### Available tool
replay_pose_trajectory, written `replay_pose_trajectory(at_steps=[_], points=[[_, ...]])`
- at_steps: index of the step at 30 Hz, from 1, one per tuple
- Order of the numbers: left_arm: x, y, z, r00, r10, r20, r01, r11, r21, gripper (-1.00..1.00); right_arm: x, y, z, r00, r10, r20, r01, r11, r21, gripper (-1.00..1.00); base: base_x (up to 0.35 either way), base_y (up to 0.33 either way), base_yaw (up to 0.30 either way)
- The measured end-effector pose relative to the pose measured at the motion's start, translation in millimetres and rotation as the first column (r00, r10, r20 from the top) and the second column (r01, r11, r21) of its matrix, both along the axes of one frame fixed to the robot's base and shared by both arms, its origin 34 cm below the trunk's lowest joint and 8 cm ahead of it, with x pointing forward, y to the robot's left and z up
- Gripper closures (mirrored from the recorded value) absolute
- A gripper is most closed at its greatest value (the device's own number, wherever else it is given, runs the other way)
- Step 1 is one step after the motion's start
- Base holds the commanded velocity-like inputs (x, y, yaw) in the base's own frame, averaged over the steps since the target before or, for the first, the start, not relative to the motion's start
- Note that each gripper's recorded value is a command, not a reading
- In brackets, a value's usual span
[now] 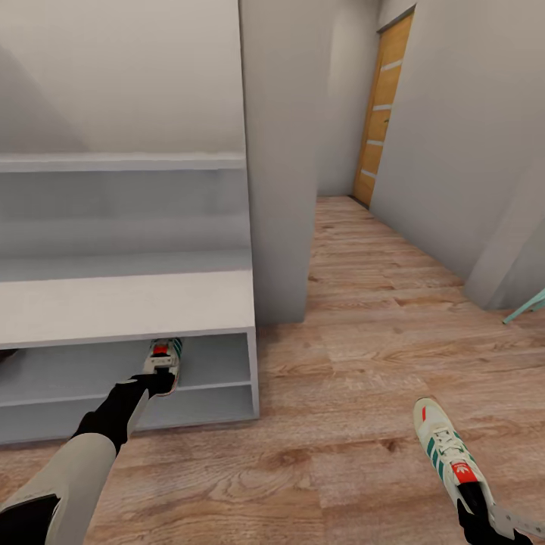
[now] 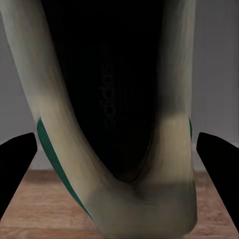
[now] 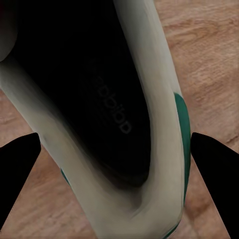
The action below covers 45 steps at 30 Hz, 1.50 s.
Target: Pick up the two gym shoes and the two sandals from the corridor floor and place them onto the hallstand (shoe rack) in the corridor, making sure they are on the rack and not on the floor. Arrange them so the two gym shoes are next to each other and the two sandals are next to each other.
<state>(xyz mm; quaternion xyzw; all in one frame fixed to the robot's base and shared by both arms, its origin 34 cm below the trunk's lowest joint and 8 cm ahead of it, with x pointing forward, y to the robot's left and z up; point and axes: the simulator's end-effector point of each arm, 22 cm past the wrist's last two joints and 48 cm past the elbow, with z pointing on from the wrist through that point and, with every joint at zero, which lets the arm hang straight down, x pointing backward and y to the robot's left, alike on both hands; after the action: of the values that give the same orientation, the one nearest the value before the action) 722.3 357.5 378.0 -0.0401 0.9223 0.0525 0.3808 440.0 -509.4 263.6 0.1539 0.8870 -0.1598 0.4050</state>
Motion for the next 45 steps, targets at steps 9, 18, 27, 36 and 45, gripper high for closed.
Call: replay_pose_trajectory(at_steps=[9, 18, 27, 36, 45], points=[[0.1, 0.4, 0.3, 1.000, 0.002, 0.001, -0.002, 1.000, -0.002, 1.00, 0.1, -0.1, 0.2, 1.000, 0.000, 0.000, 0.000, 1.000, 0.000, 1.00, 0.095, 0.010, 0.000], [-0.6, 0.6, -1.0, 1.000, 0.004, -0.001, -0.004, 1.000, -0.003, 1.00, 0.1, -0.1, 0.1, 1.000, 0.000, 0.000, 0.000, 1.000, 0.000, 1.00, 0.112, 0.020, 0.000], [-1.2, 1.1, -1.5, 1.000, 0.006, -0.002, -0.006, 1.000, -0.005, 1.00, -0.1, 0.0, -0.1, 1.000, 0.000, 0.000, 0.000, 1.000, 0.000, 1.00, 0.032, 0.025, 0.000], [-0.9, 1.7, -1.1, 1.000, 0.006, -0.001, -0.006, 1.000, -0.004, 1.00, -0.2, 0.0, -0.2, 1.000, 0.000, -0.001, 0.000, 1.000, 0.000, 1.00, 0.029, 0.022, 0.000], [-1.2, 1.7, -1.2, 1.000, 0.006, -0.002, -0.006, 1.000, -0.004, 1.00, 0.1, -0.1, 0.2, 1.000, 0.000, 0.000, 0.000, 1.000, 0.000, 1.00, 0.085, 0.001, 0.000]])
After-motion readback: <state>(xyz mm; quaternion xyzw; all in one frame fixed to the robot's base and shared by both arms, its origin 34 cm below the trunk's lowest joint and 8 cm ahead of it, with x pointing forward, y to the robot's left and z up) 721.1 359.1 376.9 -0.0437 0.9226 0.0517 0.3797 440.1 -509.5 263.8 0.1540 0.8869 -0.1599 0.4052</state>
